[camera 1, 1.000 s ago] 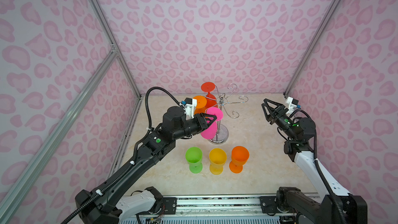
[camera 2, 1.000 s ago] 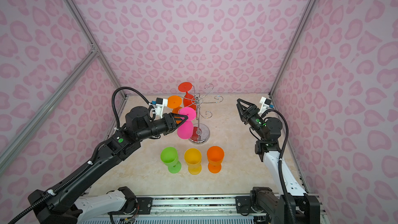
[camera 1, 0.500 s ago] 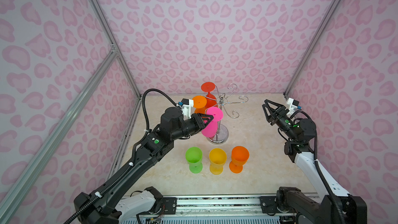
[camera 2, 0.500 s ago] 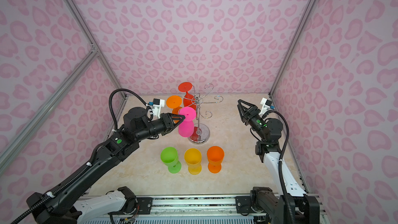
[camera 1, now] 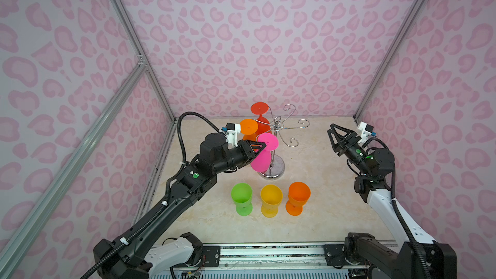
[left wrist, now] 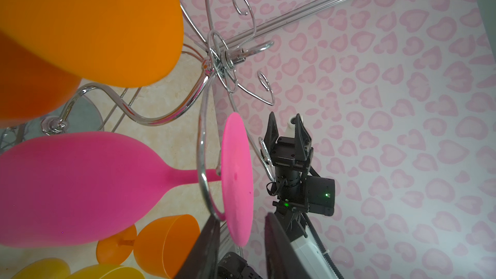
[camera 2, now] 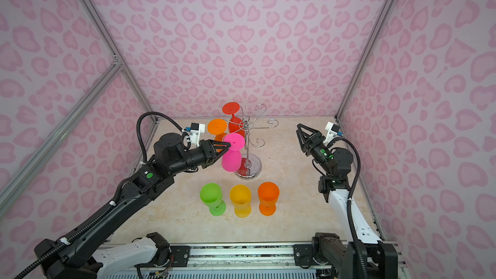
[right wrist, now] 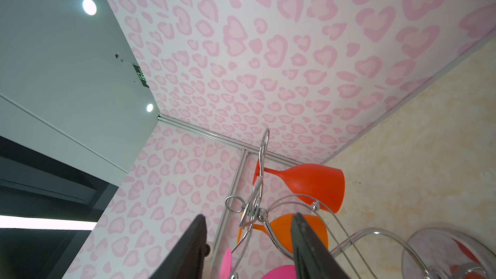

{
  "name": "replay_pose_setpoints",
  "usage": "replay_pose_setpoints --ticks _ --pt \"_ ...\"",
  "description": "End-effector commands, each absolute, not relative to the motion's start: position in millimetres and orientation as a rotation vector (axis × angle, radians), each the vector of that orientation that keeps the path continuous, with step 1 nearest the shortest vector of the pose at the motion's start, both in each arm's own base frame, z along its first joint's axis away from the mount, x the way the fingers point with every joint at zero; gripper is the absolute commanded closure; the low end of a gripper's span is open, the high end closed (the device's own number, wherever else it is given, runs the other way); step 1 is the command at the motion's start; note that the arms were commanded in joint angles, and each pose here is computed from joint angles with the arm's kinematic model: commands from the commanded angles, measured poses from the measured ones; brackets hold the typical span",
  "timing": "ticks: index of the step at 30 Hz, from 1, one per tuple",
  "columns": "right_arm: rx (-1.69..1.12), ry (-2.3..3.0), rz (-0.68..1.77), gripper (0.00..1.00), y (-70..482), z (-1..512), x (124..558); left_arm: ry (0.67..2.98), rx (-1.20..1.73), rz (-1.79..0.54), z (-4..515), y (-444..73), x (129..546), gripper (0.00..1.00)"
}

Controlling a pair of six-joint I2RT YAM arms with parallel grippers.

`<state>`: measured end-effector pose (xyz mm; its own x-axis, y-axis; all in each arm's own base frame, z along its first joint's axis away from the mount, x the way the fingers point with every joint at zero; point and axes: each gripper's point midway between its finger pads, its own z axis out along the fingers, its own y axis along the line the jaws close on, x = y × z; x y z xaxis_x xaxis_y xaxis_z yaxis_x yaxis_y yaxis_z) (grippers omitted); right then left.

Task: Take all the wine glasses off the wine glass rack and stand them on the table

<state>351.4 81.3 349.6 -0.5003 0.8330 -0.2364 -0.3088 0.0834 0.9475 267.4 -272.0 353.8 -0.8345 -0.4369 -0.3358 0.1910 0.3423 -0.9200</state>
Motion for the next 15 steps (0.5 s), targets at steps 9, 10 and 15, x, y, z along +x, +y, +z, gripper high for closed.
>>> replay_pose_setpoints --ticks 9,10,15 --pt "0.537 1.432 1.594 0.48 81.5 351.3 350.3 2.036 -0.135 -1.617 370.3 -279.3 257.2 0.65" --pt "0.539 1.432 1.596 0.48 81.7 351.1 350.6 2.037 -0.127 -1.622 371.2 -280.0 256.4 0.65" --pt "0.538 1.428 1.599 0.49 81.6 352.3 350.7 2.045 -0.120 -1.640 371.1 -281.7 254.2 0.65"
